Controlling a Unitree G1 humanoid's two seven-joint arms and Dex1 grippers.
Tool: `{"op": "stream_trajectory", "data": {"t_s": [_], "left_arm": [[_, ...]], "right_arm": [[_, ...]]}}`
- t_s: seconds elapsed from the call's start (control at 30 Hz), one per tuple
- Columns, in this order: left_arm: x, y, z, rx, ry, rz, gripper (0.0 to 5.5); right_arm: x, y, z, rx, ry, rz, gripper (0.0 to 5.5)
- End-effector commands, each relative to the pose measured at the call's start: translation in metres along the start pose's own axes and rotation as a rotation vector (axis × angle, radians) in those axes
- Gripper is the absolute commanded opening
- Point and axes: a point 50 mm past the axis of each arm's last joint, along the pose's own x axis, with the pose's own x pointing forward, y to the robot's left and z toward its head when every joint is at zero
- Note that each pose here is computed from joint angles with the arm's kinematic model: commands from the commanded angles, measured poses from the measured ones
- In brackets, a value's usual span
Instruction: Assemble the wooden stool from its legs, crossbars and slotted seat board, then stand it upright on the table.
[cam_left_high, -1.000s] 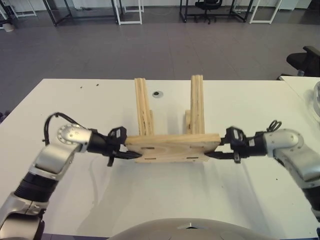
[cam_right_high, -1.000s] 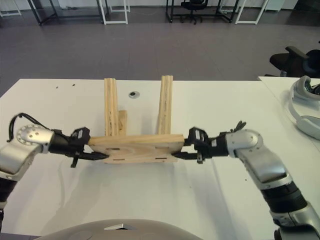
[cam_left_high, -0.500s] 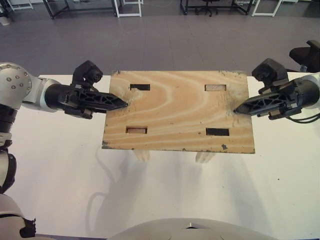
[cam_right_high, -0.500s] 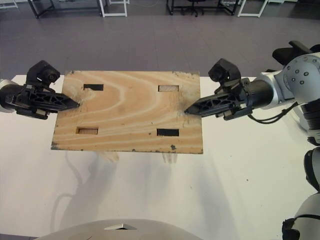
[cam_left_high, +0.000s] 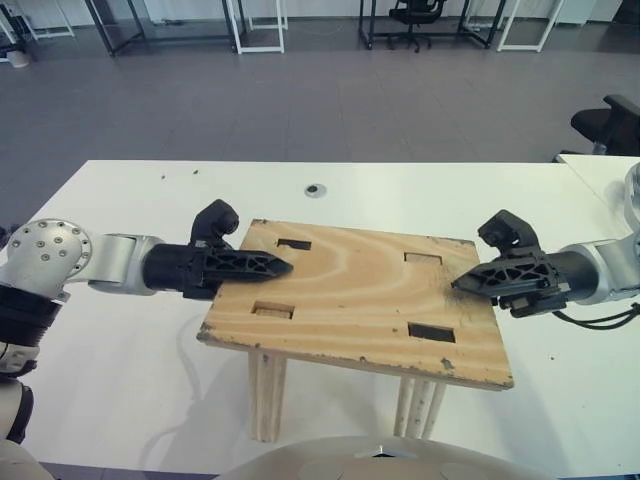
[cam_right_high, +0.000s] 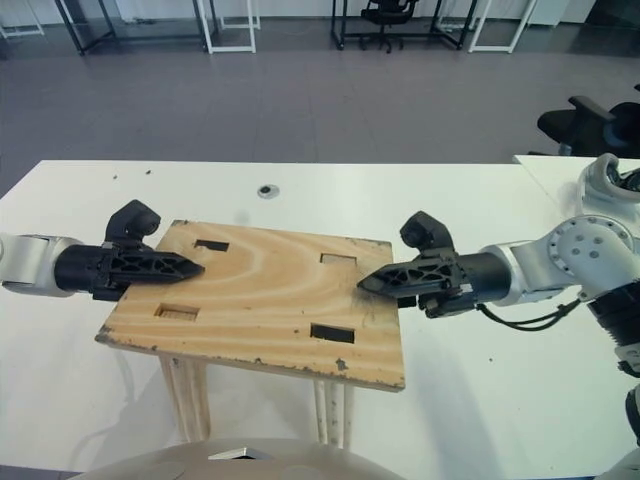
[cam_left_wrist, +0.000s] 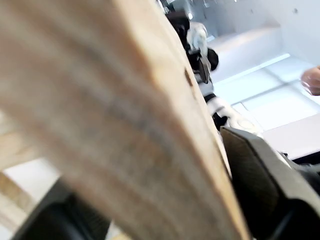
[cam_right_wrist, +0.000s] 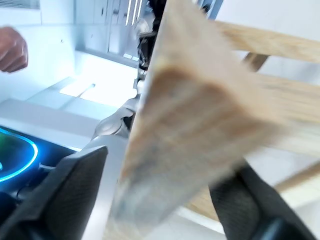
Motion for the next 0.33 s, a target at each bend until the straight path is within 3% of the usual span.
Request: {"op": "stream_trajectory", "data": {"t_s": [0.03, 0.2, 0.33], "left_arm": [[-0.042, 0.000, 0.002, -0.023, -0.160, 0.193, 4.08], [-0.113, -0.005, 0.037, 0.188, -0.573, 0.463, 4.96], [-0.150, 0.042, 0.030, 0.512, -0.733, 0.939, 5.38]], "right_arm": [[-0.035, 0.009, -0.003, -0.061, -0.189, -0.145, 4.31], [-0.072, -0.013, -0.006, -0.272, -0.559, -0.396, 5.28], [-0.070, -0.074, 0.015, -0.644, -0.736, -0.906, 5.40]]}}
